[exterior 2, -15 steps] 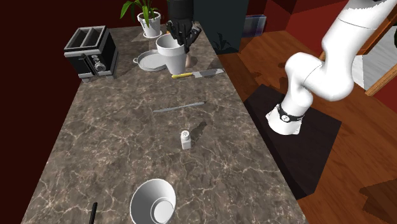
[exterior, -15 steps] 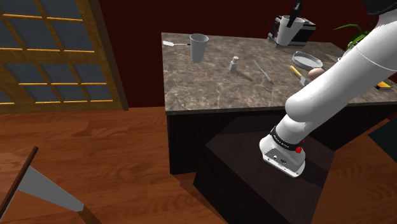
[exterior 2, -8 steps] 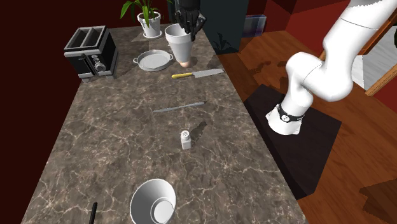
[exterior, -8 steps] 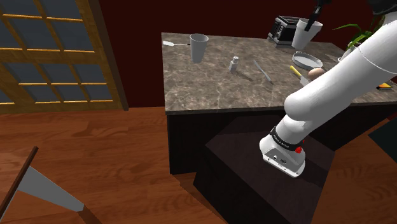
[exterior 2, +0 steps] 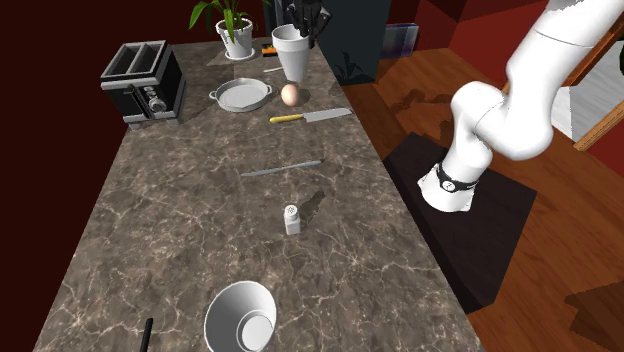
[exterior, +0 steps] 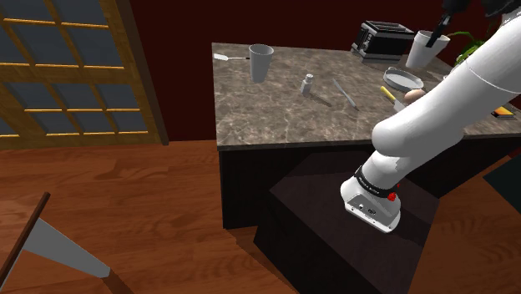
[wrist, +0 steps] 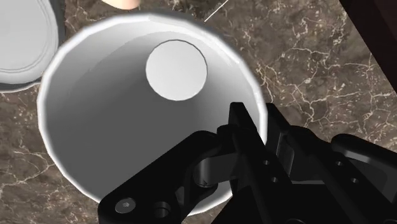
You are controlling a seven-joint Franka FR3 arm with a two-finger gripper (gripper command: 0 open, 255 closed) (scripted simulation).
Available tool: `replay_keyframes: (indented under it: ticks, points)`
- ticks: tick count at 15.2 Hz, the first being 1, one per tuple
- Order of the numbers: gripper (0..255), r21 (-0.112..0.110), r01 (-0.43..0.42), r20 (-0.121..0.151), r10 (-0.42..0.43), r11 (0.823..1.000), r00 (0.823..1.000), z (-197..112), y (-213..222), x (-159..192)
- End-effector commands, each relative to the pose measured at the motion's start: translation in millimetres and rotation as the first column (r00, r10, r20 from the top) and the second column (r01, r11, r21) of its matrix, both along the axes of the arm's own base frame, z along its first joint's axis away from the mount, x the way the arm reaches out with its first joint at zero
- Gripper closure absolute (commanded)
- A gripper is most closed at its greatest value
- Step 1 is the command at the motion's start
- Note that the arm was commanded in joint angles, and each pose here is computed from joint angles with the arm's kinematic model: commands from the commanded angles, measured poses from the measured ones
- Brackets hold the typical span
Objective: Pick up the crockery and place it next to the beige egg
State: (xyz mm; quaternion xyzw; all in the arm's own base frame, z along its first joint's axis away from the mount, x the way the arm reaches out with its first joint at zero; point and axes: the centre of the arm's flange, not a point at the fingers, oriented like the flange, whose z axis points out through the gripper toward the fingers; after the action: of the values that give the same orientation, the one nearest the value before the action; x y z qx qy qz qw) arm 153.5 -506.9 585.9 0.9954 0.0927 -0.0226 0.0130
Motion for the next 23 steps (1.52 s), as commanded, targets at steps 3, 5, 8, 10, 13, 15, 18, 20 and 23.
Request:
replay_keyframes:
  ticks: [3,5,8,10,13,15,18,20,23]
  points:
    - [255,0.000,-0.003,0.000,0.003,1.000,1.000,2,-24,-46]
    - [255,0.000,-0.003,0.000,0.003,1.000,1.000,2,-37,-69]
    - [255,0.000,-0.003,0.000,0.003,1.000,1.000,2,-60,-109]
    - [255,0.000,-0.003,0.000,0.003,1.000,1.000,-9,-60,-109]
    - [255,0.000,-0.003,0.000,0.003,1.000,1.000,-25,-60,-109]
    - [255,0.000,-0.003,0.000,0.003,1.000,1.000,-35,-60,-109]
    - [255,0.000,-0.003,0.000,0.003,1.000,1.000,-51,-60,-109]
    - [255,0.000,-0.003,0.000,0.003,1.000,1.000,-62,-60,-109]
    - [255,0.000,-0.003,0.000,0.003,1.000,1.000,-77,-60,-109]
